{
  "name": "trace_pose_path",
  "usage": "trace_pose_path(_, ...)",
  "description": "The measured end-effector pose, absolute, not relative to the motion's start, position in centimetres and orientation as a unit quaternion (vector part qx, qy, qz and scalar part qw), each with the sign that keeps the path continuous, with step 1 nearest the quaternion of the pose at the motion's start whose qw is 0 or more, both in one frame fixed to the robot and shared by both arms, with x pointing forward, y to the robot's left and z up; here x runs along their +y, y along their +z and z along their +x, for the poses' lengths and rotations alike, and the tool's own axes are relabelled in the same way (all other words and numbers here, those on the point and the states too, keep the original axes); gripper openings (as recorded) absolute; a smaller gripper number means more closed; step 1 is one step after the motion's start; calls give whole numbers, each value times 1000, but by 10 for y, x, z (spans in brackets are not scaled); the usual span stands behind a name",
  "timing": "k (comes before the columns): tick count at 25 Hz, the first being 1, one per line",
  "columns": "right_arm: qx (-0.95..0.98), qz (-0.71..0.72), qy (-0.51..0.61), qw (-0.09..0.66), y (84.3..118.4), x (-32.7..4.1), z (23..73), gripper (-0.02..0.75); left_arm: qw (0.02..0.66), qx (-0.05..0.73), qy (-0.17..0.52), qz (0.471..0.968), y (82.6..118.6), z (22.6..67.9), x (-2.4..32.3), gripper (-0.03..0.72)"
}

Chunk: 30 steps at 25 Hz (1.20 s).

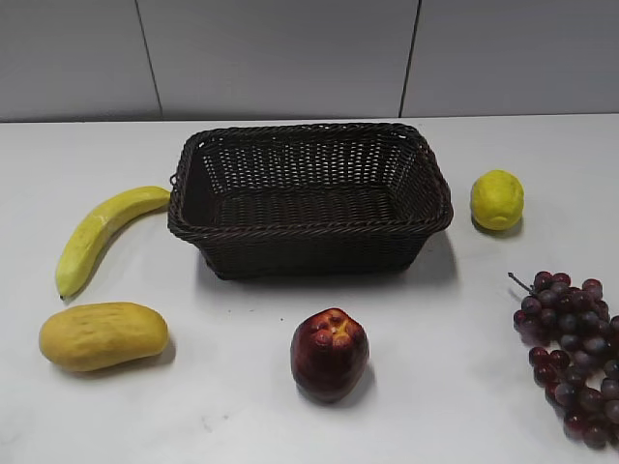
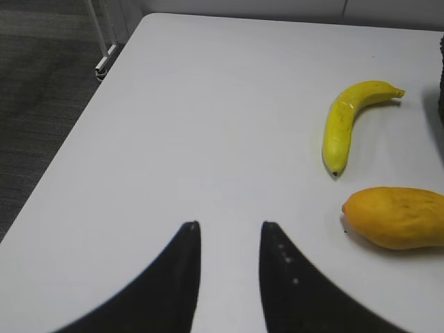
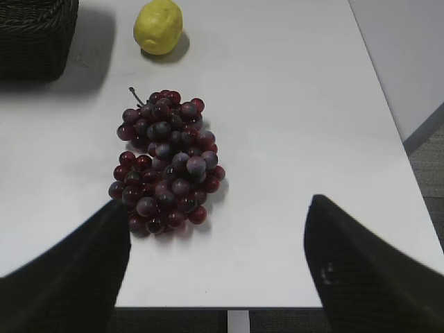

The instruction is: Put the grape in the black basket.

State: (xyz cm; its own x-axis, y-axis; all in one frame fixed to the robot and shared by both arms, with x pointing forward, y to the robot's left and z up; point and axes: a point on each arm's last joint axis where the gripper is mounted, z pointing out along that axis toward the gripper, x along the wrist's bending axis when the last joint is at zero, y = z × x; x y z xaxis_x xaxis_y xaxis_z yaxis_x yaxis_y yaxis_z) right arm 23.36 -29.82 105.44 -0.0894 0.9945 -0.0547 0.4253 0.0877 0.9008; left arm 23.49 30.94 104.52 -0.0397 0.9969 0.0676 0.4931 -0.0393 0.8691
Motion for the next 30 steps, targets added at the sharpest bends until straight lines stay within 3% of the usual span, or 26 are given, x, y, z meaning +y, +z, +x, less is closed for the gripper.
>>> trace_pose_path(25,633,562,379,375,1054,-298,234,591,328,610,384,610,1045,235,309,235)
trace_pose_path(30,654,583,345,339,1054,-297,252,591,328,610,384,610,1045,235,309,235)
